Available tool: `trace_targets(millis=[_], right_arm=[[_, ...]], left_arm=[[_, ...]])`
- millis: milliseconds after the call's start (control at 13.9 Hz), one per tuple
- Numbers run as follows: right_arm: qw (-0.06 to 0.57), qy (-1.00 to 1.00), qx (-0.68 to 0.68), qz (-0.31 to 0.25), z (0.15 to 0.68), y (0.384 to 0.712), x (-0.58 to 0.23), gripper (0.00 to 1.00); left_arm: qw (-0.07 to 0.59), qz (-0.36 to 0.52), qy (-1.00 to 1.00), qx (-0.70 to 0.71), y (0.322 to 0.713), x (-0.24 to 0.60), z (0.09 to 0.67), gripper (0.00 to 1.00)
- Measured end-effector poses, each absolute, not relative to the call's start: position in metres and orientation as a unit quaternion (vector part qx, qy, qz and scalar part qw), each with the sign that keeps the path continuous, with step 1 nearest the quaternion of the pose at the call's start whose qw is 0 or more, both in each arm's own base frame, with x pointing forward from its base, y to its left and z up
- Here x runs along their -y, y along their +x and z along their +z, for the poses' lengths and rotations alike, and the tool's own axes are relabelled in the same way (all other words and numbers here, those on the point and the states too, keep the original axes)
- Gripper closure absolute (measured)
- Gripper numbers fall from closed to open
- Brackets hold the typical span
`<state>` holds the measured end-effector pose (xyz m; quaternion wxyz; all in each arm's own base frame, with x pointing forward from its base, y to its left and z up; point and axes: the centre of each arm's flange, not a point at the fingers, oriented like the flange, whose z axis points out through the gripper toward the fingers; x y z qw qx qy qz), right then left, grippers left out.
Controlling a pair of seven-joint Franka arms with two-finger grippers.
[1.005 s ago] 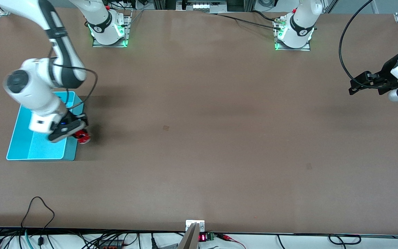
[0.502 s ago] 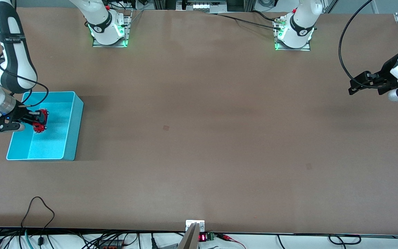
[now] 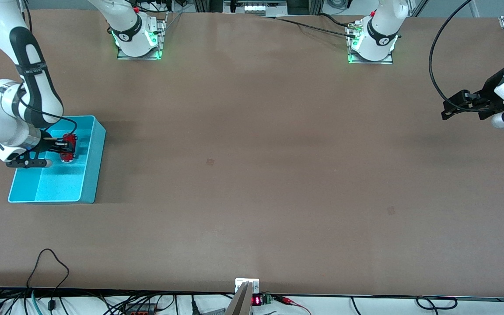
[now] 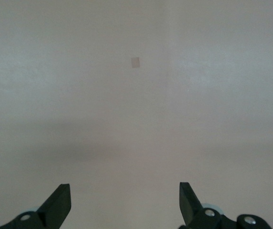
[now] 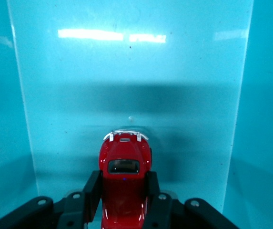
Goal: Wind red beetle toy and store in blue box
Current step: 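Carry the car with the right gripper into the cyan box, then open the right gripper to release the car in the box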
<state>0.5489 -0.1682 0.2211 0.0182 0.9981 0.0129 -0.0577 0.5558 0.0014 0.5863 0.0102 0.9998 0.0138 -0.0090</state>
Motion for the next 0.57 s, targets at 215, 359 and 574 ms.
trace_targets(millis=[215,359,574], right_arm=[[0.02,0.998,-0.014,-0.052,0.223,0.552,0.168,0.33],[0.023,0.999,-0.017,-0.032,0.243,0.561,0.167,0.13],[0.015,1.0,-0.023,-0.009,0.299,0.573,0.159,0.0]], left_arm=[[0.01,-0.009,1.0,-0.014,0.556,-0.002,0.586,0.0],[0.01,-0.009,1.0,-0.014,0.556,-0.002,0.586,0.0],[0.01,-0.009,1.0,-0.014,0.556,-0.002,0.586,0.0]])
